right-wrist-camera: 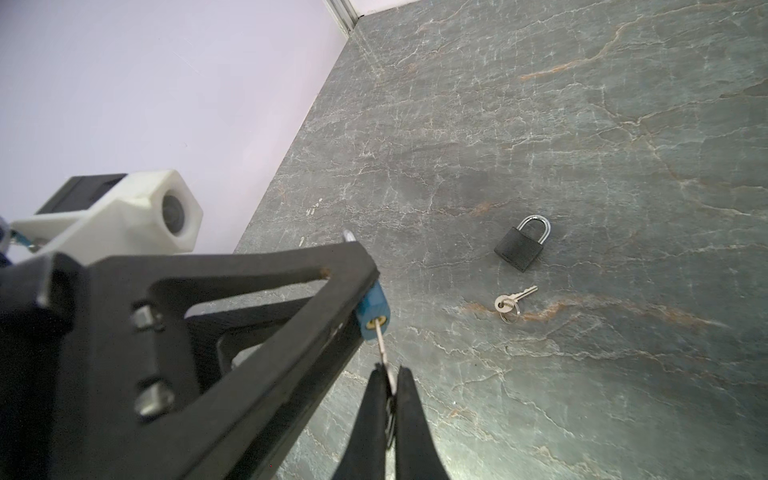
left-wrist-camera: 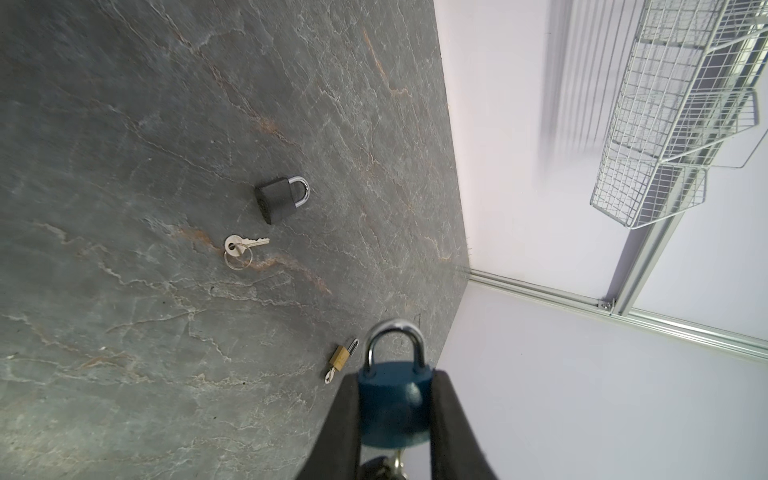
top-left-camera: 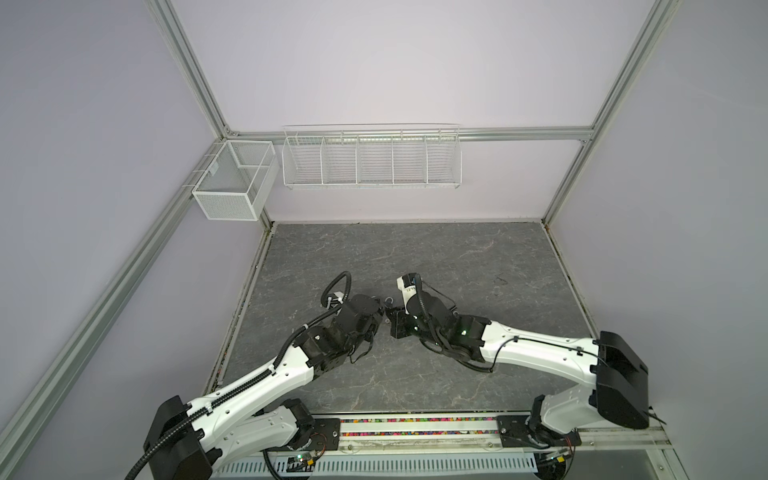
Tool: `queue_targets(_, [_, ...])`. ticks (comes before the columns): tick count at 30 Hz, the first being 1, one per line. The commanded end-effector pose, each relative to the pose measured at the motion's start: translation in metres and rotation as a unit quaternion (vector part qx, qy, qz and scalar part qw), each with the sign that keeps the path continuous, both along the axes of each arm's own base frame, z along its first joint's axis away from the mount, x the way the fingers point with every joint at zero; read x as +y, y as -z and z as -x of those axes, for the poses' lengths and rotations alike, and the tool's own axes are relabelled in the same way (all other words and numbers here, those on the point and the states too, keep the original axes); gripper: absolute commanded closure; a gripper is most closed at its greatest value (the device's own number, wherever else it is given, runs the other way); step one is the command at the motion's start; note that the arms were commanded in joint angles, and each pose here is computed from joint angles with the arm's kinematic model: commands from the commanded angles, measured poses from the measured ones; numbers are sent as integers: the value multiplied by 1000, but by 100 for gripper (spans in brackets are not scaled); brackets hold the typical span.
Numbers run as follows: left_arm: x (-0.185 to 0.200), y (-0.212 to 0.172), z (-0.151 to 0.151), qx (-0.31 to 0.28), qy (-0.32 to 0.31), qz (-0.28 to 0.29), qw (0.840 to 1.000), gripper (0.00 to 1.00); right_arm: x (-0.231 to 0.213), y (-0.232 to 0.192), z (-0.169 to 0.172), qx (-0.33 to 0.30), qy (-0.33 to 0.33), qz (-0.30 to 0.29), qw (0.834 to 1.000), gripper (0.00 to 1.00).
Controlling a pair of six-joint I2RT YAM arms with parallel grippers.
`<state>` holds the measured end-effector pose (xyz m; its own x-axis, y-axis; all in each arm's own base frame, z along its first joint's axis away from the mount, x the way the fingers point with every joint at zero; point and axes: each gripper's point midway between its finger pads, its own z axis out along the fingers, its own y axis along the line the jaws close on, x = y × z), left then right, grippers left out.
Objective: Unlock with the key
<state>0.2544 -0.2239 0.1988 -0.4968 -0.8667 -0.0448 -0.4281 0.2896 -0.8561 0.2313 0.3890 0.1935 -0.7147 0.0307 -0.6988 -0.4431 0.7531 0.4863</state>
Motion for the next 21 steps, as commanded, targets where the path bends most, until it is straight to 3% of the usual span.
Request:
queue_targets(1, [-27,-36,4,-13,40,74,996,100,8,-2,2,-21,-17,28,999,94])
queue_targets(6, [-26,-40,7,-9,51,52,997,100,2,-7,-2,-58,-17,75,995,93])
queue_targets(10, [-32,-46,8,-14,61,68,996,100,4,-16,-2,-70,-24,73,995,94])
queue_targets(17, [-33,-45,11,-17,79,51,995,100,33,-58,22,-8,-89,-80,993,94])
queue_targets(21, [-37,-39,12,-10,85,60,994,100,32,-60,25,8,-84,-91,992,93])
